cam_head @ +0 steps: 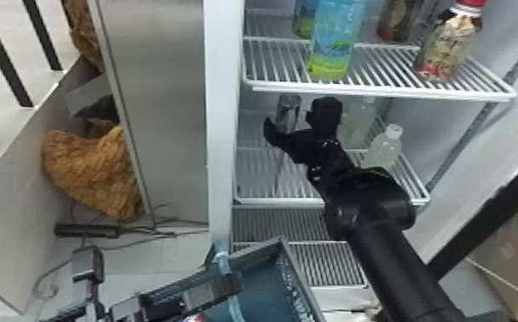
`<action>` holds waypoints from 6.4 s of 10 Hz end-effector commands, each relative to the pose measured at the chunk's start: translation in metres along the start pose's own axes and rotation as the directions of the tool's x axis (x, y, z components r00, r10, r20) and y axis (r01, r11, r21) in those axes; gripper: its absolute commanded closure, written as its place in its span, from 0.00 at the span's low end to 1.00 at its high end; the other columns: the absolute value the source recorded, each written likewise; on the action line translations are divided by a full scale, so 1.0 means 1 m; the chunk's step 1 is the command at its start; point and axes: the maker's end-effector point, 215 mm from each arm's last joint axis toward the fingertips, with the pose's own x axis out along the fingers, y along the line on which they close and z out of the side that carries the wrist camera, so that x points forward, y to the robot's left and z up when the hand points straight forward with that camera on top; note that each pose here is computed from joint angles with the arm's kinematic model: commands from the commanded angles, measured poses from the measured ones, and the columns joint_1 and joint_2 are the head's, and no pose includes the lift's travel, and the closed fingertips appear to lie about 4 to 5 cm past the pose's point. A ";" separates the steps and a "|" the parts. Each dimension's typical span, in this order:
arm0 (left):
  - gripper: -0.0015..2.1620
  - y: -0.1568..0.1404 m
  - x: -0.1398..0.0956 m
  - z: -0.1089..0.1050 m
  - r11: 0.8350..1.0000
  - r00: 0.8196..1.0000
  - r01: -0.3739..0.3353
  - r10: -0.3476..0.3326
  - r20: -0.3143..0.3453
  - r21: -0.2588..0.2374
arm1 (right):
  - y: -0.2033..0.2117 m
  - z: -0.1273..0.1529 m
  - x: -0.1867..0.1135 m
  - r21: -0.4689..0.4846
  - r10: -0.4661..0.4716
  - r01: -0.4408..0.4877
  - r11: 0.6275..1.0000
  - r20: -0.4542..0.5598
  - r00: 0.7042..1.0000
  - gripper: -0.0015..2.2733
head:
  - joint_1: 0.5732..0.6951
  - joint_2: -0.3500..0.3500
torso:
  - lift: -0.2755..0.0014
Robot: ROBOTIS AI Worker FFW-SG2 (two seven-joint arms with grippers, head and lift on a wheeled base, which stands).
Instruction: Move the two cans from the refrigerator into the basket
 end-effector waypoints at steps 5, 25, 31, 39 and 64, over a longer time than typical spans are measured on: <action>0.56 0.001 0.001 0.001 1.000 1.000 -0.001 0.001 0.001 -0.001 | -0.007 -0.016 0.010 -0.014 -0.029 0.028 1.000 -0.071 0.997 0.06 | 1.00 0.32 | 0.20; 0.56 -0.001 0.002 -0.002 1.000 1.000 0.011 -0.011 -0.001 -0.008 | 0.048 -0.011 -0.103 0.090 0.090 -0.089 0.992 -0.004 0.996 0.57 | 1.00 0.35 | 0.20; 0.56 0.003 0.000 -0.009 1.000 1.000 0.008 -0.008 0.000 -0.025 | 0.069 -0.007 -0.187 0.167 0.168 -0.162 0.972 -0.020 0.986 0.57 | 1.00 0.33 | 0.20; 0.56 0.007 -0.006 -0.005 1.000 1.000 -0.004 0.004 0.020 -0.027 | 0.108 -0.040 -0.302 0.254 0.306 -0.257 0.932 -0.174 0.936 0.57 | 1.00 0.34 | 0.20; 0.56 0.017 -0.007 -0.019 0.998 0.999 -0.043 0.042 -0.026 -0.041 | -0.052 -0.057 -0.450 0.176 0.047 -0.052 0.983 0.035 0.998 0.09 | 1.00 0.00 | 0.20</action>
